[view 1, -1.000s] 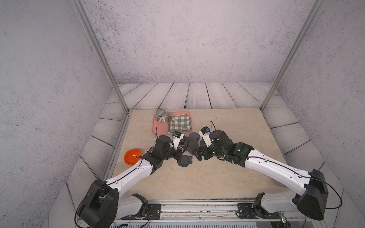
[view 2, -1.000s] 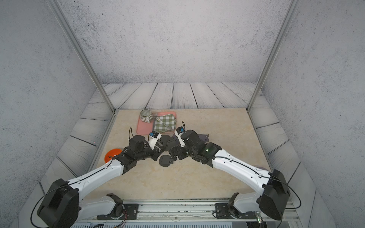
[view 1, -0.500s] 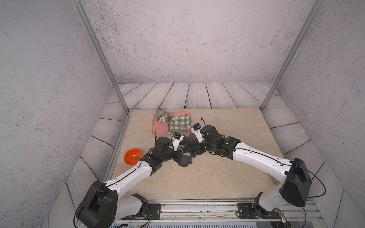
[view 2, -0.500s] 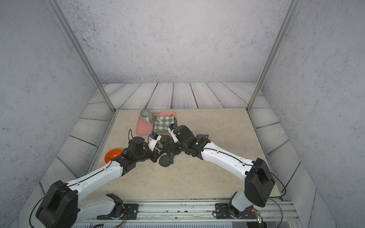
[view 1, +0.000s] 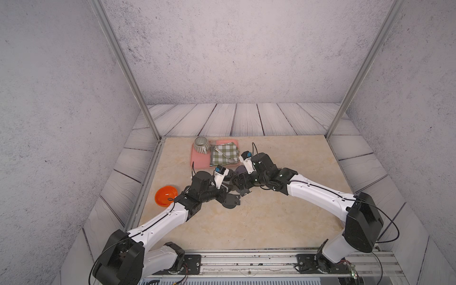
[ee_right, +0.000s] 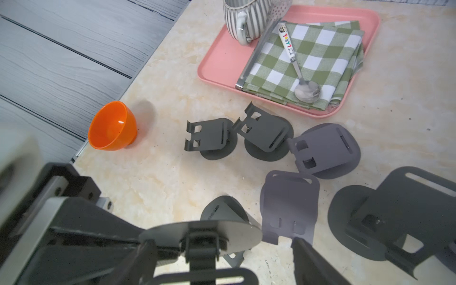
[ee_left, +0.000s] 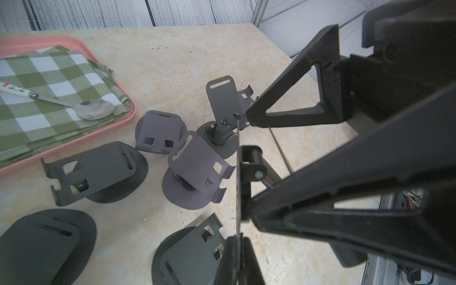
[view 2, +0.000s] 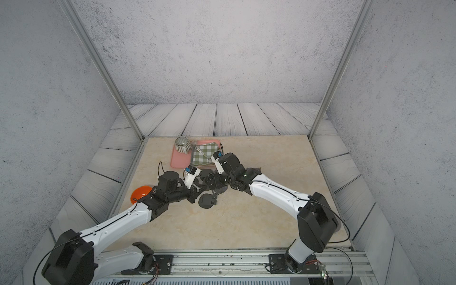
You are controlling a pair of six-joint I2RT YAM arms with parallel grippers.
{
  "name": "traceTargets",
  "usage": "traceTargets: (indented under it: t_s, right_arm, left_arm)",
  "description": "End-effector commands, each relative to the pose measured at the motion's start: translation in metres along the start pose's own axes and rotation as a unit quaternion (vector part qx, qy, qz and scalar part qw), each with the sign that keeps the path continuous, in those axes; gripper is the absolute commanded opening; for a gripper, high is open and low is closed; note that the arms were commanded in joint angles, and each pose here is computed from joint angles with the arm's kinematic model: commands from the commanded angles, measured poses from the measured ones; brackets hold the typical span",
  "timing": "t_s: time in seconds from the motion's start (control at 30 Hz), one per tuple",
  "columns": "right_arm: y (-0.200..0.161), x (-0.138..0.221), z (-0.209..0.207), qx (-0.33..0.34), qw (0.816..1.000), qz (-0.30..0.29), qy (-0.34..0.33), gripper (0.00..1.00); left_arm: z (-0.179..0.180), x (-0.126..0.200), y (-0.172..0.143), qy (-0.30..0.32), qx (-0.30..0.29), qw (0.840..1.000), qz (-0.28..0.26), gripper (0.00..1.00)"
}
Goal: Open the phone stand
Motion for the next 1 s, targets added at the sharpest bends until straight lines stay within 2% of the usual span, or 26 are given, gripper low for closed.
traceTargets:
  t_s: [0.0,0.17,0.33,0.63,0.77,0.97]
  right_arm:
    - [0.001,-0.006,0.008,-0.007,0.999,0.002,0.032,0.82]
    - [0.001,-0.009,0.01,-0.012,0.999,0.002,0.04,0.64]
    - [0.002,-0.005,0.005,-0.013,1.0,-0.001,0.022,0.55]
    - [0.007,0.012,0.002,-0.013,0.999,-0.028,0.009,0.54]
    - [0.008,0.02,0.0,-0.012,0.999,-0.044,0.004,0.54]
    - [0.01,0.036,-0.001,-0.009,0.998,-0.066,0.0,0.54]
  left_arm:
    - [-0.004,0.001,0.008,-0.012,-0.013,1.0,-0.018,0.0]
    - [-0.004,0.001,0.01,-0.01,-0.014,1.0,-0.019,0.0]
    - [-0.001,0.001,0.01,-0.002,-0.006,1.0,-0.021,0.0]
    - [0.024,-0.001,0.013,0.076,0.066,0.995,-0.009,0.0]
    - [0.046,0.003,0.011,0.142,0.112,0.983,-0.013,0.0]
    - [0.066,0.006,0.009,0.197,0.154,0.968,-0.025,0.0]
Point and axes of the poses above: each gripper's point midway between its finger pads, its own x axis back along the fingers, its own z axis along the line the jaws close on, y = z × x, the point moved 1 cm from there along x, back along the fingers, and after that the axes turned 4 degrees about -x, right-handed, at the moved point
